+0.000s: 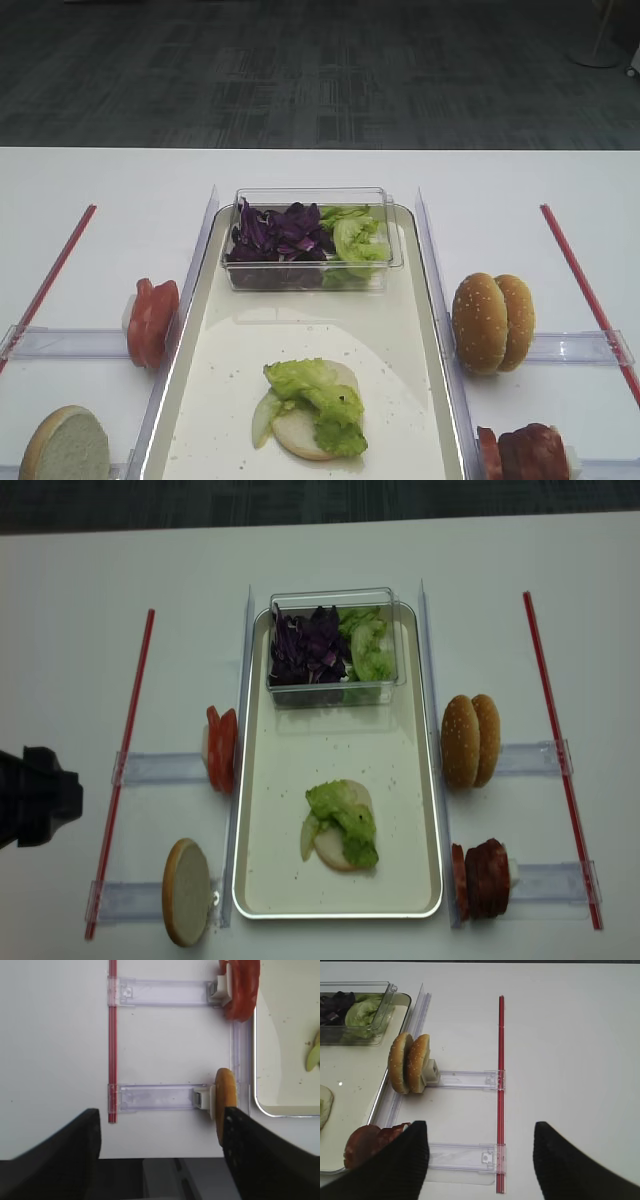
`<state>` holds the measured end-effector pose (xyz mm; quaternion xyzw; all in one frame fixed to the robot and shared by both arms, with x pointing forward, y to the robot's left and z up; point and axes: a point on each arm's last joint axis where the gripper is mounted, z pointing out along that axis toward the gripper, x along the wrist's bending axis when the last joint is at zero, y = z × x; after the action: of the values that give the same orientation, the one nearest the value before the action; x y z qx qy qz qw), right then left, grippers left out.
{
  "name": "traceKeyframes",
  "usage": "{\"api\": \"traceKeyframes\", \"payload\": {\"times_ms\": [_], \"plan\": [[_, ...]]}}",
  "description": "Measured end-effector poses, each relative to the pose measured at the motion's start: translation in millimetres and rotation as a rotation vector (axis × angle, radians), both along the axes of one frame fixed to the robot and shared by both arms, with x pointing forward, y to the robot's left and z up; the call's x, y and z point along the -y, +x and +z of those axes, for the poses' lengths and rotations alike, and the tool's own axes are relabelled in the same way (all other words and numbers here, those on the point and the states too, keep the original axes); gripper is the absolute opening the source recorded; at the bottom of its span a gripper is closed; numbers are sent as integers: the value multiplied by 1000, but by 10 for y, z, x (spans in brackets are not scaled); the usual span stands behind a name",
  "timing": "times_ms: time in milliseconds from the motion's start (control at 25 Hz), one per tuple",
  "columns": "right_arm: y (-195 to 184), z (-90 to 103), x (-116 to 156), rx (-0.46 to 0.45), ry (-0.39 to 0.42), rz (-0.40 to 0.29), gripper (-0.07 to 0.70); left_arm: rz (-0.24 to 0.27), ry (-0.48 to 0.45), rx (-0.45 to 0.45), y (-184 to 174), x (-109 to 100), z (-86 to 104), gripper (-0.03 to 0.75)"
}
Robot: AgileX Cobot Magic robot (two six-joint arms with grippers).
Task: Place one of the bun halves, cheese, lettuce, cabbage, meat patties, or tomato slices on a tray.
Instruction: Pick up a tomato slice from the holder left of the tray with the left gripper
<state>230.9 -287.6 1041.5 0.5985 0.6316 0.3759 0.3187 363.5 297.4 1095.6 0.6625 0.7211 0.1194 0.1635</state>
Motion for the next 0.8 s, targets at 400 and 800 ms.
{"api": "traceKeyframes", "payload": {"times_ms": [400,800], "plan": [[0,0,0,0,0,0,480,-43,33,-123,442,-15,-105,472],[0,0,0,0,0,0,480,-75,42,-155,755,-15,-93,472]]}}
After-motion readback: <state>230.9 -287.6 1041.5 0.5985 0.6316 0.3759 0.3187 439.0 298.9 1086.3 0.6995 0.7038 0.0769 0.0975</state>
